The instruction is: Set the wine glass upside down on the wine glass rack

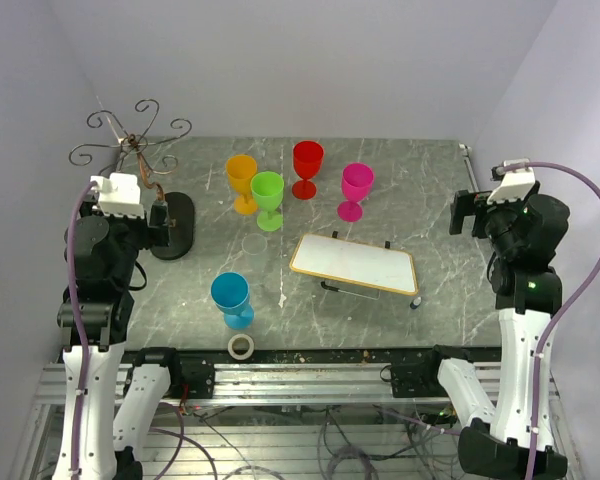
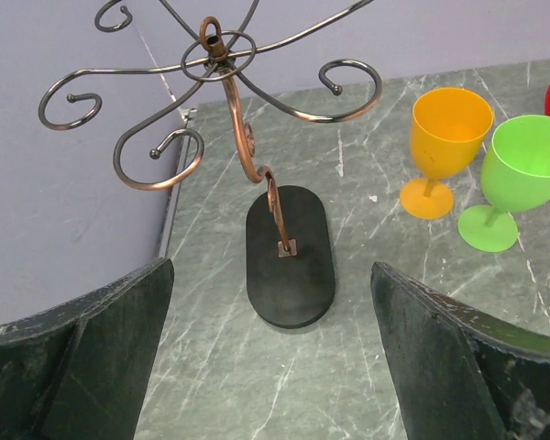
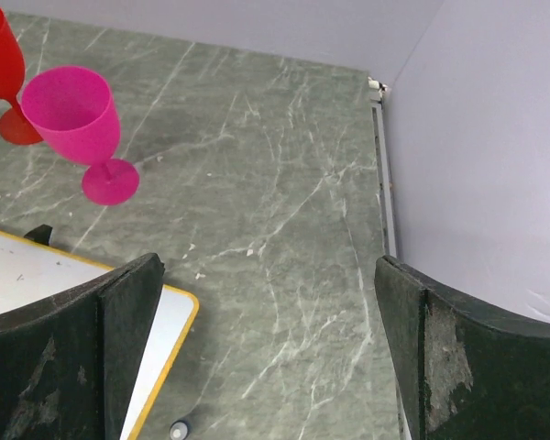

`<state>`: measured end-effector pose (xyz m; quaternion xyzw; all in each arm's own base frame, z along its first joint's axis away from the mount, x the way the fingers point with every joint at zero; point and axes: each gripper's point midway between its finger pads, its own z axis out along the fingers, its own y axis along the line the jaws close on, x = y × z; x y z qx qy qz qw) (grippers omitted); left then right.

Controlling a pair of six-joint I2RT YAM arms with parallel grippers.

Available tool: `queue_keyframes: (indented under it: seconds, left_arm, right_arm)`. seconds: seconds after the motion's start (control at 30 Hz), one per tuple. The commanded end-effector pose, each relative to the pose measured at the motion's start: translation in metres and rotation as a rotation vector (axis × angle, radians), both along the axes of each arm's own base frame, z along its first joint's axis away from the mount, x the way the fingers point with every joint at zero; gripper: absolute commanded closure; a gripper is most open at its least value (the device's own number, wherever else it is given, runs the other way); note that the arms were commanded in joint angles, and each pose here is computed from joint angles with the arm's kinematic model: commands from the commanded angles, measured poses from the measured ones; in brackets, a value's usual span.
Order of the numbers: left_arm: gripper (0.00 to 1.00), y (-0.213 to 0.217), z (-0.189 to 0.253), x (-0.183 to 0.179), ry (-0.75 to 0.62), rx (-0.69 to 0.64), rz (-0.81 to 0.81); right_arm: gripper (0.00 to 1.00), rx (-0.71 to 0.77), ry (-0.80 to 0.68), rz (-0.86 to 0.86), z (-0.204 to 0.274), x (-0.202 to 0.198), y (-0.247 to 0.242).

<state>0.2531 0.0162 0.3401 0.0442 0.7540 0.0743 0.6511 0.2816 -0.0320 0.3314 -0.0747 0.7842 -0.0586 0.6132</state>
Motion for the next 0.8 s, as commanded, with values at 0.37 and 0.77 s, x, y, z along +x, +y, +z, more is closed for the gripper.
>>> queue_keyframes:
  seconds: [0.37,0.77]
  left_arm:
    - [0.01,0.015,0.029,-0.003,-0.073,0.017,0.069]
    - [0.03,0.029,0.041,-0.012,-0.096,-0.056,0.15]
  right_arm:
    - [0.0,0.007,-0.074,-0.004,0.033,-0.003,0.0]
    - [0.0,-0.01,-0.019,0.152,0.029,0.004,0.021]
